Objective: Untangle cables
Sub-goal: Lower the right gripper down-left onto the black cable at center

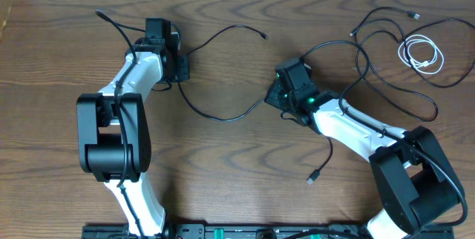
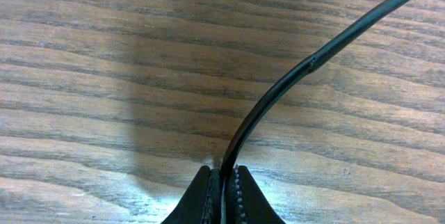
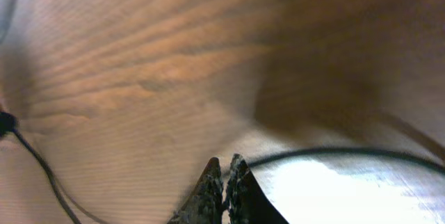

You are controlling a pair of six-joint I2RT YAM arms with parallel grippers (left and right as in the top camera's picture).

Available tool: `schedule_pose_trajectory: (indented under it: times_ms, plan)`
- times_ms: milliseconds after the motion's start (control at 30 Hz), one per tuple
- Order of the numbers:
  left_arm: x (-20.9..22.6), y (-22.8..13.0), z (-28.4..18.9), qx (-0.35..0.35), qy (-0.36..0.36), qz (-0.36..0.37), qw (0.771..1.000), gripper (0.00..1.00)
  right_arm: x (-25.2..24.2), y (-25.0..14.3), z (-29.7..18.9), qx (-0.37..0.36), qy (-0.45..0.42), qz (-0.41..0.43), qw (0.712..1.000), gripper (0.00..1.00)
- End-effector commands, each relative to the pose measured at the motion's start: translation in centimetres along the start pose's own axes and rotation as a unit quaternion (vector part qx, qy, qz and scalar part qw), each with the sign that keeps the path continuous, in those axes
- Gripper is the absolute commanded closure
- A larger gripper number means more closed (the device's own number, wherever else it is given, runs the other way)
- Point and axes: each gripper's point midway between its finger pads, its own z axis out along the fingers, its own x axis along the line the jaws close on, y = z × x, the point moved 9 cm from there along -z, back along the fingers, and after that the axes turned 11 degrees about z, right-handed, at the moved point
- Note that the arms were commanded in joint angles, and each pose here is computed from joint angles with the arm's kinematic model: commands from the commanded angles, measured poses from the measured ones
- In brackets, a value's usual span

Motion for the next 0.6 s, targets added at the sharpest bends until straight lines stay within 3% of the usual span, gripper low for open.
schedule_pose_trajectory:
  times_ms: [0,100,133,167,267,400,467,567]
  plan:
    - [0.1,-0.4,0.6,0.012,0.008,-0.002,1.0,0.92,0.3,-0.1,0.0,-0.015,0.001,-0.018,1.0,0.91]
    - [0.1,-0.4,0.6,0.011,0.008,-0.002,1.0,0.92,0.5,-0.4,0.0,-0.013,0.004,-0.02,1.0,0.79]
    - [0.1,-0.4,0.6,0.011,0.008,-0.002,1.0,0.92,0.6,-0.7,0.0,-0.006,0.007,-0.022,1.0,0.69]
    - [0.1,-0.4,0.6,0.011,0.008,-0.002,1.0,0.92,0.6,-1.3,0.0,0.017,0.009,-0.021,1.0,0.47]
    - [-0.1,-0.4,0.6,0.01,-0.001,-0.002,1.0,0.92,0.1,-2.9,-0.1,0.079,-0.004,0.013,0.997,0.03]
    - [-0.1,-0.4,0.6,0.01,-0.001,-0.002,1.0,0.92,-1.2,-3.8,-0.3,0.105,-0.048,0.016,0.993,0.01]
    - [-0.1,-0.4,0.6,0.01,-0.001,-0.002,1.0,0.67,-2.2,-3.6,-0.4,0.083,-0.085,0.015,0.993,0.01]
    - [0.0,-0.4,0.6,0.01,-0.001,-0.002,1.0,0.6,-2.8,-3.1,-0.2,0.039,-0.105,0.009,0.994,0.01]
